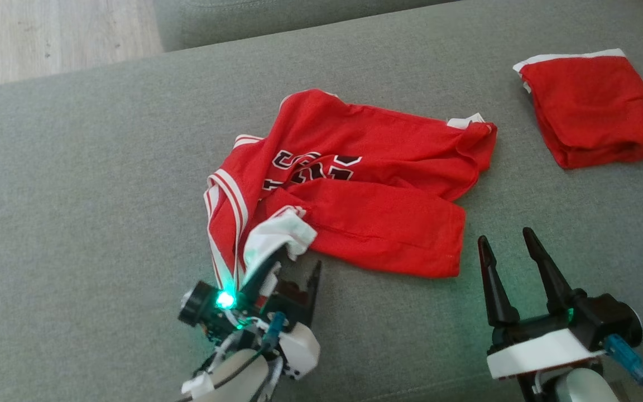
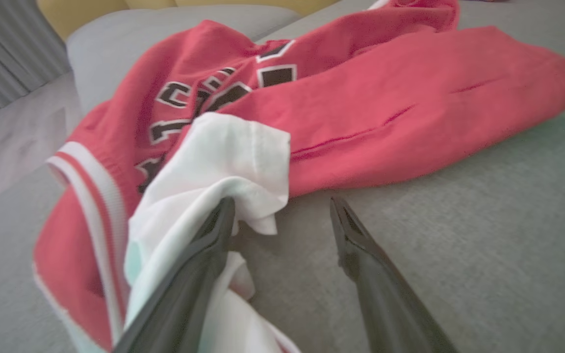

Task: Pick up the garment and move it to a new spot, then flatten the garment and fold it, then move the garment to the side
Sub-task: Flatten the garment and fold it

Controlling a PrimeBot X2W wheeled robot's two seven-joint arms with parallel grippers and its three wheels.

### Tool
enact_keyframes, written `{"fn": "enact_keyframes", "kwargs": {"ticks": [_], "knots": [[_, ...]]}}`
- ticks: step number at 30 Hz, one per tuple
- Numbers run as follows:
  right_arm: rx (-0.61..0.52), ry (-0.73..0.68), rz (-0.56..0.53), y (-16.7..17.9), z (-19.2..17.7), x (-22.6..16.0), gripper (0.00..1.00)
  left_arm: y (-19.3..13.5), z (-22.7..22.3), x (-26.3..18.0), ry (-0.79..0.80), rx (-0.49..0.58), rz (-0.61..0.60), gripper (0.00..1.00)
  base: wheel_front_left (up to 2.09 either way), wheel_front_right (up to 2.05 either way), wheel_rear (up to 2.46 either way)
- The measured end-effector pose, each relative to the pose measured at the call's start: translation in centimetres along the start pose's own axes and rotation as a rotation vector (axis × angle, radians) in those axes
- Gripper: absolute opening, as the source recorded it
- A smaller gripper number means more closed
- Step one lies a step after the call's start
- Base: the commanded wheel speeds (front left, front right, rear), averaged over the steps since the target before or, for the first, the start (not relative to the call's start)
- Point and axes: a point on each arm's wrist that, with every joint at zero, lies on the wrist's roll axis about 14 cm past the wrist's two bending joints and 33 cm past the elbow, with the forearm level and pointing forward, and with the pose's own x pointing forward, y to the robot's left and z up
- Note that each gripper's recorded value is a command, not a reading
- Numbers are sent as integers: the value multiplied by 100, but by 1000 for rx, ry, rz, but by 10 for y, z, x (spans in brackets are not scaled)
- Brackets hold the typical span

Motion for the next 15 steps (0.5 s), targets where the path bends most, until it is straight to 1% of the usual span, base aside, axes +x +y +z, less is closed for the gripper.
{"fn": "enact_keyframes", "kwargs": {"ticks": [2, 7, 8, 9, 10, 11, 12, 13, 15], "knots": [[0, -3, 3, 1, 1, 0, 100, 11, -1, 0, 2, -4, 44, 100, 0, 0, 0], [-5, -6, 11, 2, 2, 1, 100, 29, -11, -5, 25, 9, 99, 100, 0, 0, 0], [-6, -6, 12, 2, 2, 1, 100, 32, -11, -5, 24, 9, 108, 87, 0, 0, 0], [-6, -7, 14, 2, 2, 1, 100, 35, -11, -6, 24, 7, 119, 67, 0, 0, 0], [-7, -8, 16, 3, 3, 1, 100, 38, -10, -6, 16, 5, 128, 53, 0, 0, 0], [-6, -9, 18, 3, 3, 1, 100, 40, -9, -7, 14, 4, 137, 32, 0, 0, 0], [-6, -10, 20, 4, 3, 1, 100, 43, -8, -8, 8, 4, 145, 14, 0, 0, 0], [-6, -11, 22, 4, 3, 1, 100, 44, -7, -8, 3, 6, 150, 0, 0, 0, 0], [-6, -16, 25, 5, 5, 1, 100, 46, -5, -10, -1, 10, 158, 0, 0, 0, 0]]}}
